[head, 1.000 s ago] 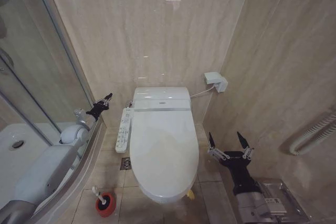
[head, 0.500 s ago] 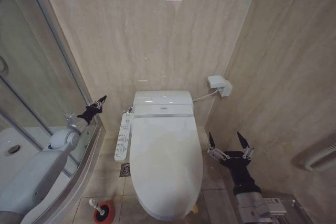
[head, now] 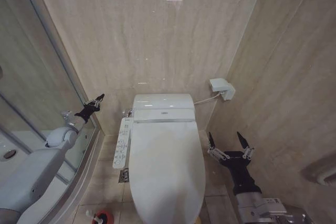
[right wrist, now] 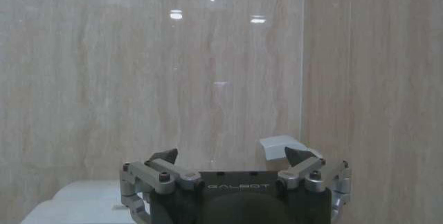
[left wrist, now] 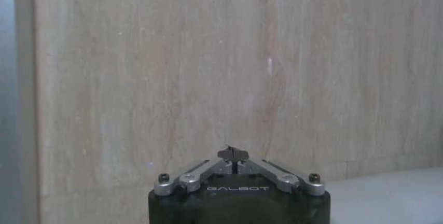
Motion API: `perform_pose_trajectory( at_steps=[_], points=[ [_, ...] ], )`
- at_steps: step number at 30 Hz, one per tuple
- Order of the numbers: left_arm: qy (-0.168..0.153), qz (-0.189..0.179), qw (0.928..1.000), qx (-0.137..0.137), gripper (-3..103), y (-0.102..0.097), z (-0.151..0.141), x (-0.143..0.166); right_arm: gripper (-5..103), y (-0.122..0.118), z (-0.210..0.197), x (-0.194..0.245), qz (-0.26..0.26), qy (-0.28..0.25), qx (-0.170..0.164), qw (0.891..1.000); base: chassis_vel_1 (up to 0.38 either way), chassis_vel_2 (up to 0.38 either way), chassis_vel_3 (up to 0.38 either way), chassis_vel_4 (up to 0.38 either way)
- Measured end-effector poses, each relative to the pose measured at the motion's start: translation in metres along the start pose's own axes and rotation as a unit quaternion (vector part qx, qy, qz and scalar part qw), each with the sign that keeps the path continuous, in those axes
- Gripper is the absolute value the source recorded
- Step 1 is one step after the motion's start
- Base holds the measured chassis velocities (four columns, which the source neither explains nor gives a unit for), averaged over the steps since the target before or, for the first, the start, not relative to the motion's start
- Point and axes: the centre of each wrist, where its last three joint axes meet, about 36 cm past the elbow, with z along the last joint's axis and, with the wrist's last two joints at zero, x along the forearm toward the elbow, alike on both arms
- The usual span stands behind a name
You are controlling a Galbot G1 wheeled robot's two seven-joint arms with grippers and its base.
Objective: Open the toilet lid, clean the toilet bowl with a toilet brush, close the toilet lid, and flush.
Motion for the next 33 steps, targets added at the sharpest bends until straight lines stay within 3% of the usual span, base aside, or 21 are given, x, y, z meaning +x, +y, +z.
perform_pose_trajectory(
  at_steps=[11, 22, 33],
  points=[
    [0.015, 0.014, 0.9997, 0.010, 0, -0.006, 0.018, 0.001, 100, 0.000, 0.000, 0.000, 0.000, 0.000, 0.000, 1.000, -0.067, 0.067, 0.069, -0.074],
    [0.068, 0.069, 0.9952, -0.012, 0, 0.017, 0.054, 0.018, 100, 0.000, 0.000, 0.000, 0.000, 0.000, 0.000, 1.000, 0.000, 0.000, 0.000, 0.000],
    [0.094, 0.112, 0.9892, -0.005, 0, 0.026, 0.088, 0.016, 100, 0.000, 0.000, 0.000, 0.000, 0.000, 0.000, 1.000, 0.000, 0.000, 0.000, 0.000]
  ],
)
